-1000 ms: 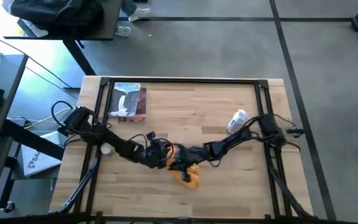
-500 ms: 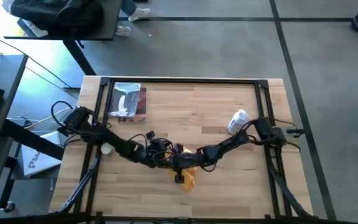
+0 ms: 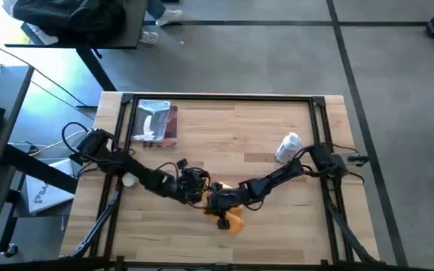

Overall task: Apply microfiber cloth
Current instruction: Wipe the front and back of the cellphone with the yellow microfiber cloth

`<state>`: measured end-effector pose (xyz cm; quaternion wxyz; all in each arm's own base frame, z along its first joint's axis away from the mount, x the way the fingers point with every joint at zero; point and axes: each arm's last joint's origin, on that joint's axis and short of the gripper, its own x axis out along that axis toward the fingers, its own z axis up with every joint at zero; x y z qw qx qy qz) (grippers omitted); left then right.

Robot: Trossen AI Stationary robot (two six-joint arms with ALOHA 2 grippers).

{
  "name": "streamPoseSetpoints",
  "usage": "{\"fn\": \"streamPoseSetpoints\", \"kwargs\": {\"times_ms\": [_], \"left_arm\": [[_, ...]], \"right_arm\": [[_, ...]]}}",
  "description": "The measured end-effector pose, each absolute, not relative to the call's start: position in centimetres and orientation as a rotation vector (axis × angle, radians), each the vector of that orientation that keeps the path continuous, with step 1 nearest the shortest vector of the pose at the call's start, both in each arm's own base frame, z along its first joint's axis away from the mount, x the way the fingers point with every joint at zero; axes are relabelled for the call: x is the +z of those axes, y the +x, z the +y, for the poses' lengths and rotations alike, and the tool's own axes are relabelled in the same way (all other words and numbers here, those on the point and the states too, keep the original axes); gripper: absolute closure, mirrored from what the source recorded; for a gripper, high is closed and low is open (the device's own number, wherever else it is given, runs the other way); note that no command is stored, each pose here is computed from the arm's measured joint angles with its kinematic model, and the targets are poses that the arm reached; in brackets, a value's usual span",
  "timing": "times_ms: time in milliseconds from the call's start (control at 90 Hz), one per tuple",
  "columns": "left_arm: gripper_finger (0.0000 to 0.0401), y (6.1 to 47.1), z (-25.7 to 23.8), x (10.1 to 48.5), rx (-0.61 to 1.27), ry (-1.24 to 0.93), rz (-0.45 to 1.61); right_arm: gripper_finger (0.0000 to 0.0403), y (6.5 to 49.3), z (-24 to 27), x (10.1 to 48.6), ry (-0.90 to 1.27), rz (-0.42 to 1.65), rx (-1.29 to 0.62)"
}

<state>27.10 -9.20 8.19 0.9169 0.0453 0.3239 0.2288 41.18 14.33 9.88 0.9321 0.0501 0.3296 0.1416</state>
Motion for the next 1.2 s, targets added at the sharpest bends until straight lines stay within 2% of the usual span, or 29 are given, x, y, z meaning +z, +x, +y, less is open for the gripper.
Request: {"fn": "streamPoseSetpoints", "kwargs": {"times_ms": [78, 222, 333, 622, 933, 1089, 1200], "left_arm": [[0.0256, 27.1, -9.2, 8.2, 0.466, 0.09, 0.669], [0.0256, 27.1, -9.2, 8.2, 0.467, 0.091, 0.669], [0.0256, 27.1, -9.2, 8.2, 0.47, 0.092, 0.668], [0.0256, 27.1, -9.2, 8.2, 0.473, 0.1, 0.666], [0.0256, 27.1, -9.1, 8.2, 0.474, 0.102, 0.668], [0.0256, 27.1, -9.1, 8.2, 0.474, 0.095, 0.669], [0.0256, 27.1, -9.1, 8.2, 0.474, 0.096, 0.668]], "right_arm": [[0.0403, 40.7, 14.1, 11.2, 0.052, 0.693, 0.246], [0.0403, 40.3, 12.8, 14.1, -0.076, 0.66, 0.042], [0.0403, 40.7, 11.5, 14.1, -0.082, 0.653, -0.025], [0.0403, 41.9, 12.3, 9.6, 0.072, 0.632, 0.093], [0.0403, 41.3, 14.1, 9.7, 0.129, 0.681, 0.291], [0.0403, 40.8, 13.4, 12.5, 0.003, 0.66, 0.168], [0.0403, 41.1, 11.9, 13.0, -0.055, 0.648, 0.068]]}}
